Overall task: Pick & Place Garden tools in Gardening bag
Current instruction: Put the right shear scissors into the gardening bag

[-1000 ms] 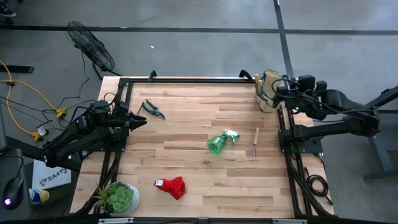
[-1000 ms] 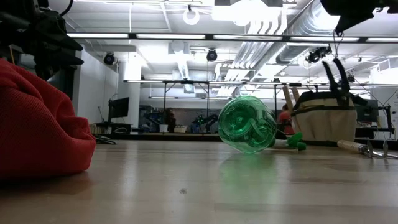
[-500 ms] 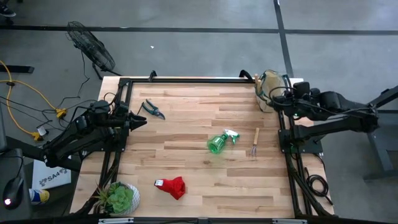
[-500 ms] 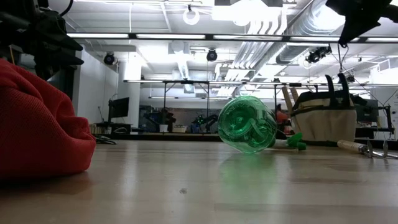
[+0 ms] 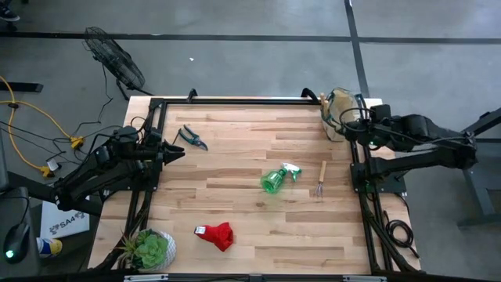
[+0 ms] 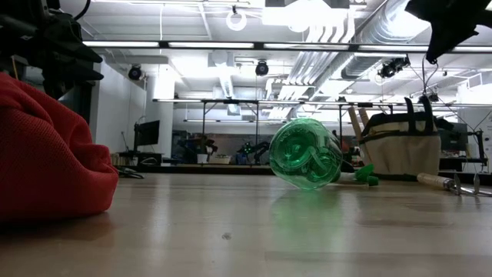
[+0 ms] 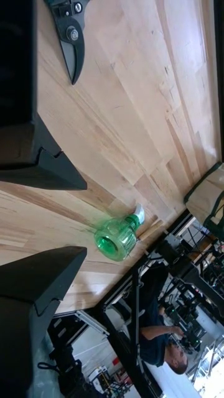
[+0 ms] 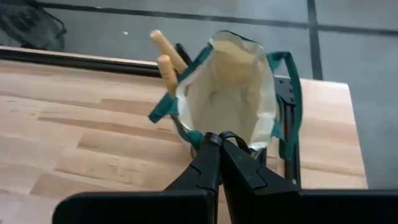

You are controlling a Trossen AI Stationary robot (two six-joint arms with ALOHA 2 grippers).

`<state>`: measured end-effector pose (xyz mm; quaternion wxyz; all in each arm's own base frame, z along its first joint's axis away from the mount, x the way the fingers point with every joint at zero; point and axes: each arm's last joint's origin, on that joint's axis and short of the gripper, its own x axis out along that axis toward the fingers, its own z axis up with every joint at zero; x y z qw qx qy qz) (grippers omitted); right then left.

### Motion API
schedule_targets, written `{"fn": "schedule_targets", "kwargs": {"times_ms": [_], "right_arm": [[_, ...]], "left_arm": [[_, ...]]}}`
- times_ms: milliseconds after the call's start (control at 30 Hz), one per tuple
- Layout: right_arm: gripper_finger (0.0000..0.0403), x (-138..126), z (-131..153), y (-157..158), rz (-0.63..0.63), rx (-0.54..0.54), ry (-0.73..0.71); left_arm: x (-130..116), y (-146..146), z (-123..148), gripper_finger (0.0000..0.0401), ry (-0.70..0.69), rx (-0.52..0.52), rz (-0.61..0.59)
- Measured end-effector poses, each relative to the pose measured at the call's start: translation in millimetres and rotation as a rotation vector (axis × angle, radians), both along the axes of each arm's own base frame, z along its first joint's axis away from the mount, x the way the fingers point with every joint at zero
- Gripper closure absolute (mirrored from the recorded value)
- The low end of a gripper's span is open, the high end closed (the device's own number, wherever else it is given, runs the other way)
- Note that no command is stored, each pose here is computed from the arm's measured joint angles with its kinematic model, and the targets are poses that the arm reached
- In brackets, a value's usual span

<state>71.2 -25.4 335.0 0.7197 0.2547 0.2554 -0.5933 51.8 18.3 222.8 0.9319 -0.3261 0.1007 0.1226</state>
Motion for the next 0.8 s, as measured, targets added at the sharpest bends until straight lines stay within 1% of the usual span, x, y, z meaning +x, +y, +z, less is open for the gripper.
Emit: {"fn": "schedule_targets", "kwargs": {"times_ms": [100, 267, 567, 667, 800], "right_arm": [[0.0399, -0.7, -3.4, -3.3, -0.04, 0.033, 0.012], [0.0399, 0.8, -21.0, -5.8, -0.059, 0.109, 0.083], [0.0398, 3.6, -24.4, -6.8, -0.065, 0.121, 0.062], [0.0384, 3.9, -24.5, -6.7, -0.057, 0.127, 0.062], [0.034, 3.5, -23.4, -6.7, -0.045, 0.116, 0.048]], "left_arm": [[0.0, 0.0, 0.0, 0.0247, 0.0, 0.0, -0.001], [0.0, 0.0, 0.0, 0.0247, 0.0, 0.0, 0.0], [0.0, 0.0, 0.0, 0.0247, -0.001, 0.0, 0.0], [0.0, 0.0, 0.0, 0.0247, 0.0, 0.0, 0.0], [0.0, 0.0, 0.0, 0.0247, 0.0, 0.0, 0.0]]}}
